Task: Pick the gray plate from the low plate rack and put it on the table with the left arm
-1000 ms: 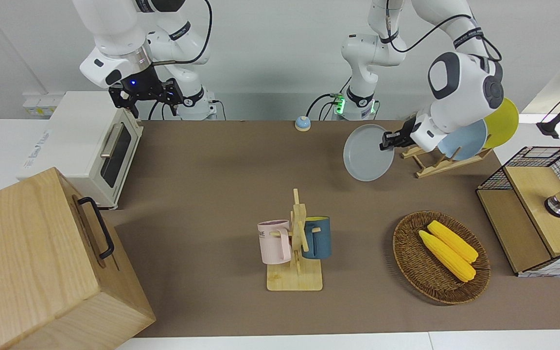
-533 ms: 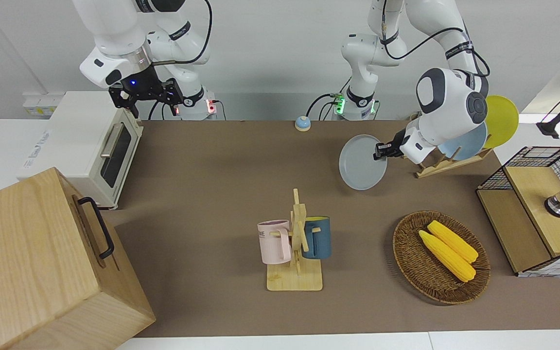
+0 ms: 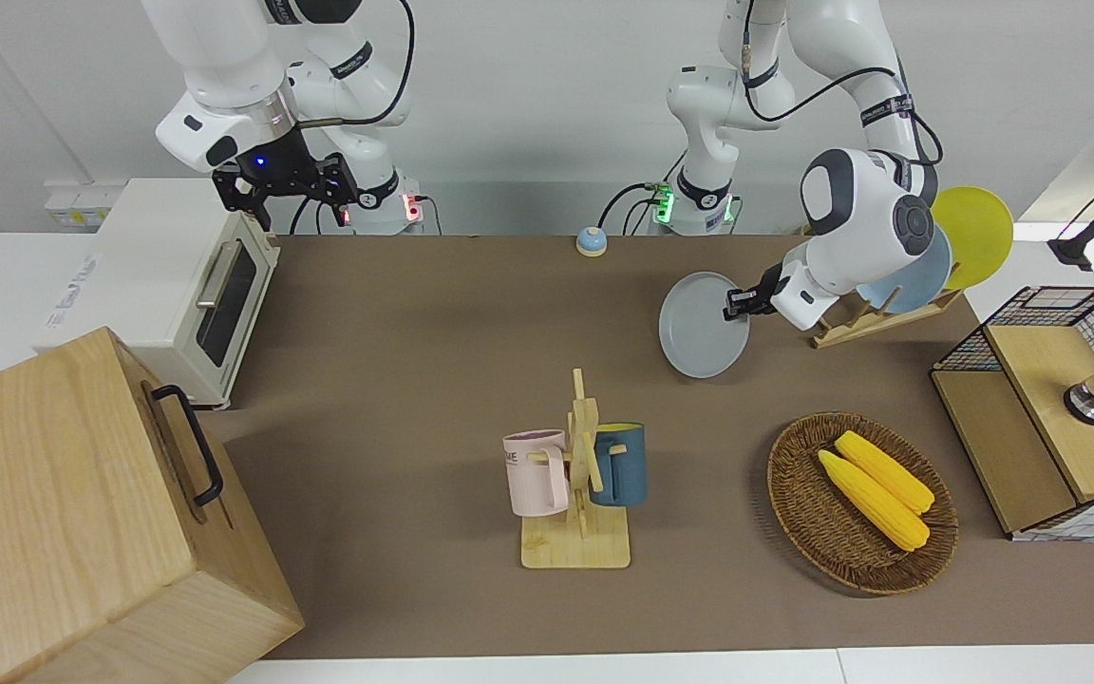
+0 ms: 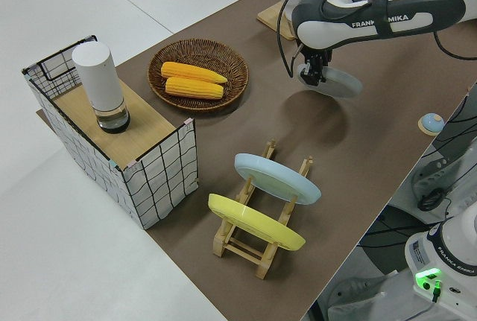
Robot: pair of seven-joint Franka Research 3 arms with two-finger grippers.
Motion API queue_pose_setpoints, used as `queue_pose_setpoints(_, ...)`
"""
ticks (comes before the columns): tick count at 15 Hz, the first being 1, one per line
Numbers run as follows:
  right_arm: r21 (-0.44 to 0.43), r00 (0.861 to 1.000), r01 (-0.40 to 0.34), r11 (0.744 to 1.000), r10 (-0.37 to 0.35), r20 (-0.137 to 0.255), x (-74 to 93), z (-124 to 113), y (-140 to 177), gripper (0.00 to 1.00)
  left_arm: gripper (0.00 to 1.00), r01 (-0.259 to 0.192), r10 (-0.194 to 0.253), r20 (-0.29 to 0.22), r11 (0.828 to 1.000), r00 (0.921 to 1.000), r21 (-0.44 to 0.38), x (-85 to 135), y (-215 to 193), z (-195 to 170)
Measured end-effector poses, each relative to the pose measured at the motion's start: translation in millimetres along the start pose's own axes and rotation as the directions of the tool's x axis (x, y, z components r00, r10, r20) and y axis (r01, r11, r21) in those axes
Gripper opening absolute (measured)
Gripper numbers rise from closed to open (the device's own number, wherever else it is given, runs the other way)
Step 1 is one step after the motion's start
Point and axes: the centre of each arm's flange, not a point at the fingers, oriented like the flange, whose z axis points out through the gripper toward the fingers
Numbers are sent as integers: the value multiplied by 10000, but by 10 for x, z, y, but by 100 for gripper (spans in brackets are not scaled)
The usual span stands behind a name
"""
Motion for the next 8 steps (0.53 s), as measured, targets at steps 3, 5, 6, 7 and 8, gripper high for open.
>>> queue_pose_setpoints(3,0,10000,0,10000,0,0,0,0,0,99,32,16,-16,-16,10000,10000,13,8,-12,17)
queue_pose_setpoints(5,0,10000,0,10000,0,0,0,0,0,99,61,7,-7,-20,10000,10000,51,8,-17,16)
queue_pose_setpoints(6,0,10000,0,10000,0,0,0,0,0,99,77,-42,42,-26,9997,10000,253,8,-35,14)
queue_pose_setpoints(7,0,10000,0,10000,0,0,0,0,0,99,84,-82,84,-33,9990,10000,431,7,-51,11)
queue_pose_setpoints(8,0,10000,0,10000,0,0,0,0,0,99,94,-124,128,-48,9980,9999,627,6,-68,4)
